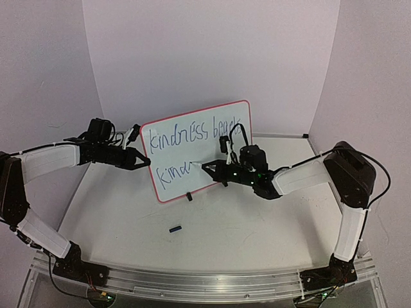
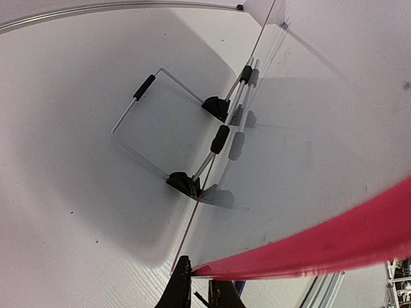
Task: Write a sentence on the whiteboard
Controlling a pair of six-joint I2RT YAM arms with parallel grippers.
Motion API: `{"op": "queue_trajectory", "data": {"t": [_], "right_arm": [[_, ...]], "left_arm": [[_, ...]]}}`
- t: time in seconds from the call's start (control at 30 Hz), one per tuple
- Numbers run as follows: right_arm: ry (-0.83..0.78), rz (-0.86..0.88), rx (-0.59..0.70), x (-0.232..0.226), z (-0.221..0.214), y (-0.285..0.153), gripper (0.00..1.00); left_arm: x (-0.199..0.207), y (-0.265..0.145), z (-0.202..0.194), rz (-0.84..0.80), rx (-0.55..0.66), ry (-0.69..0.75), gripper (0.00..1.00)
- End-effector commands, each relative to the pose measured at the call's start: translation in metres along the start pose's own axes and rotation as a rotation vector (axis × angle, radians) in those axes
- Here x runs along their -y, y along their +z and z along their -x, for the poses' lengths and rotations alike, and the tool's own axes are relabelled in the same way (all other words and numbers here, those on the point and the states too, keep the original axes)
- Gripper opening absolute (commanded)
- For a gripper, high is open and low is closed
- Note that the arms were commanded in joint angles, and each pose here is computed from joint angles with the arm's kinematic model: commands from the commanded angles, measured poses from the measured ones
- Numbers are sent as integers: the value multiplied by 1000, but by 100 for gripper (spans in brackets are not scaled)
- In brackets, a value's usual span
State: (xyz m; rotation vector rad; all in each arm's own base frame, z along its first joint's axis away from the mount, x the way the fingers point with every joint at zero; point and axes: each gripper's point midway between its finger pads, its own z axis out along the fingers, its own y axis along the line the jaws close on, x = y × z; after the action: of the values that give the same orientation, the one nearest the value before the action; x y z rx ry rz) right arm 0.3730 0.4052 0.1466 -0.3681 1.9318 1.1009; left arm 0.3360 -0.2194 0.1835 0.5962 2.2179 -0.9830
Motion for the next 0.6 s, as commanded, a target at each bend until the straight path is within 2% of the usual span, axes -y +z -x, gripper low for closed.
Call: {"op": "queue_trajectory", "data": {"t": [0.0,0.3,0.57], "right_arm": [[18,-34,43,8,7,-6,0],[44,-52,-10,19,-17,-9,0],[13,15,51,-8,12,-25,0]], "left_arm": [[1,-3,4,36,-5,65,0],[2,-2,4,35,-8,65,0],[1,-1,3,35,-12,62,0]]}}
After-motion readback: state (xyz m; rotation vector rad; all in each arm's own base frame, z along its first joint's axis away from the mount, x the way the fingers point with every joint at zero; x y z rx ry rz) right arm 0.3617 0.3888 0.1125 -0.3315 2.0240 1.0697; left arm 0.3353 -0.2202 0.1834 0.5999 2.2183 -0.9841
